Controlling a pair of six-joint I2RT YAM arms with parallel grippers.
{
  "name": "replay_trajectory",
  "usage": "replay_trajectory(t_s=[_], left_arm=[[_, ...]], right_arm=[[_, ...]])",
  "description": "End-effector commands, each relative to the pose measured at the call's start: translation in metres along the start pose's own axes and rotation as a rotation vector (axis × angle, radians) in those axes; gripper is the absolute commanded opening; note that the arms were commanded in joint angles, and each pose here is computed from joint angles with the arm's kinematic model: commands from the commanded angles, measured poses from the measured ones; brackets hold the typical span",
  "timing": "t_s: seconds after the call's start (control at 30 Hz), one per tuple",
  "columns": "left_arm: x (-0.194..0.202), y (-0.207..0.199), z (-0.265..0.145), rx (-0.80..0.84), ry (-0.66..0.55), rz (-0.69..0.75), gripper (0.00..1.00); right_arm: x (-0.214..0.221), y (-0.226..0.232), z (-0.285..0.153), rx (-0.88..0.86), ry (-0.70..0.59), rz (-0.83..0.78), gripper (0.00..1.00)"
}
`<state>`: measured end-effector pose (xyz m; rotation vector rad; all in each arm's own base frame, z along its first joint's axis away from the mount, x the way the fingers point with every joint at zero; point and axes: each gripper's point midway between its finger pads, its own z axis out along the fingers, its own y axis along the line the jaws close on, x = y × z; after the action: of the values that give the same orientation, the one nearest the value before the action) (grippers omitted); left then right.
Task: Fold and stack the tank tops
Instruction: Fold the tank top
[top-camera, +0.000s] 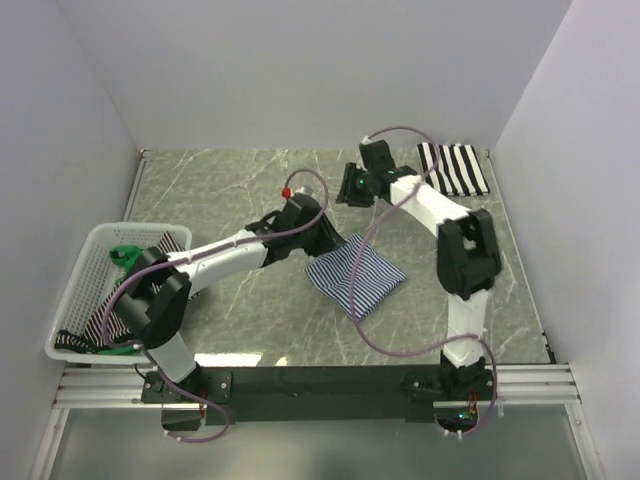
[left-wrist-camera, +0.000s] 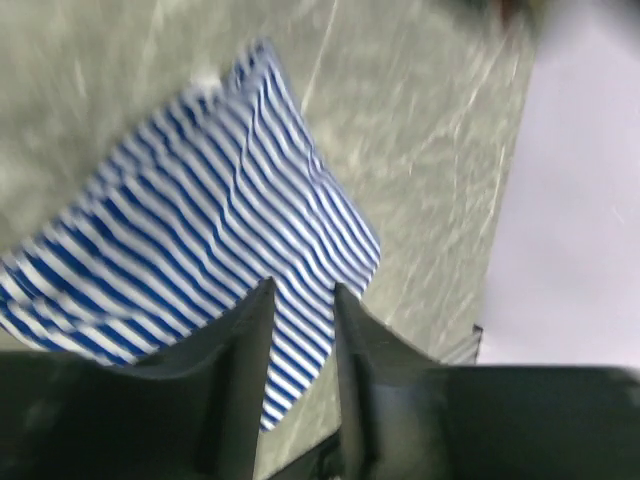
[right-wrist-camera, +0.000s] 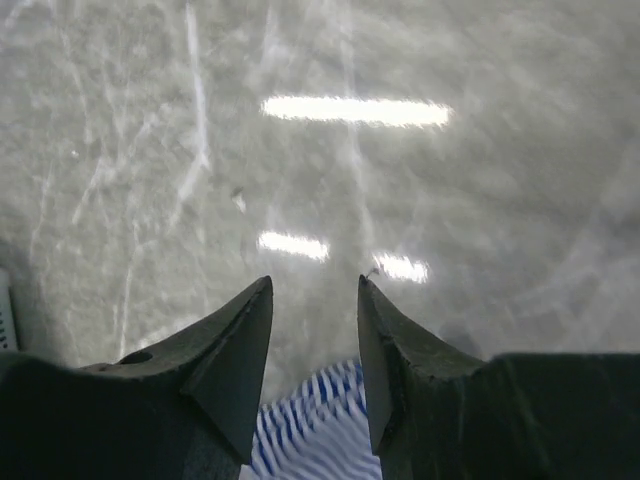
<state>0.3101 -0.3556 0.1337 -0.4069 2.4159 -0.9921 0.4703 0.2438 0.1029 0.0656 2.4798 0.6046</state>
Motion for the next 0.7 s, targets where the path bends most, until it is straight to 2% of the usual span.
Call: replay_trajectory(t_s=[0.0, 0.07, 0.13, 0.23, 0.33, 0.47, 0.57, 0.67], left_arm=[[-0.022, 0.007, 0.005, -0.046, 0.017, 0.109, 0.31], [-0.029, 0.004, 0.018, -0.068, 0.032, 0.212, 0.31], [-0.026, 0.008, 0.026, -0.093, 0.069, 0.256, 0.32], [-0.018, 0.009, 0.032, -0.086, 0.118, 0.333, 0.35], [-0.015, 0.013, 0.036, -0.089, 0.146, 0.379, 0.36], [-0.010, 0.005, 0.034, -0.029, 0.161, 0.413, 0.37], [0.011, -0.006, 0.027, 0.055, 0.227, 0.430, 0.37], [0.040, -0.007, 0.022, 0.071, 0.292, 0.455, 0.36]], right_arm=[[-0.018, -0.003, -0.079, 0.062, -0.156, 0.071, 0.47], [0.005, -0.020, -0.107, 0.102, -0.206, 0.147, 0.47], [0.034, -0.035, -0.129, 0.122, -0.232, 0.200, 0.47], [0.081, -0.051, -0.148, 0.103, -0.226, 0.269, 0.47], [0.128, -0.063, -0.160, 0.060, -0.223, 0.342, 0.54], [0.170, -0.058, -0.165, -0.022, -0.192, 0.395, 0.59], [0.188, -0.062, -0.163, -0.029, -0.188, 0.438, 0.63], [0.204, -0.064, -0.157, -0.064, -0.178, 0.496, 0.64]])
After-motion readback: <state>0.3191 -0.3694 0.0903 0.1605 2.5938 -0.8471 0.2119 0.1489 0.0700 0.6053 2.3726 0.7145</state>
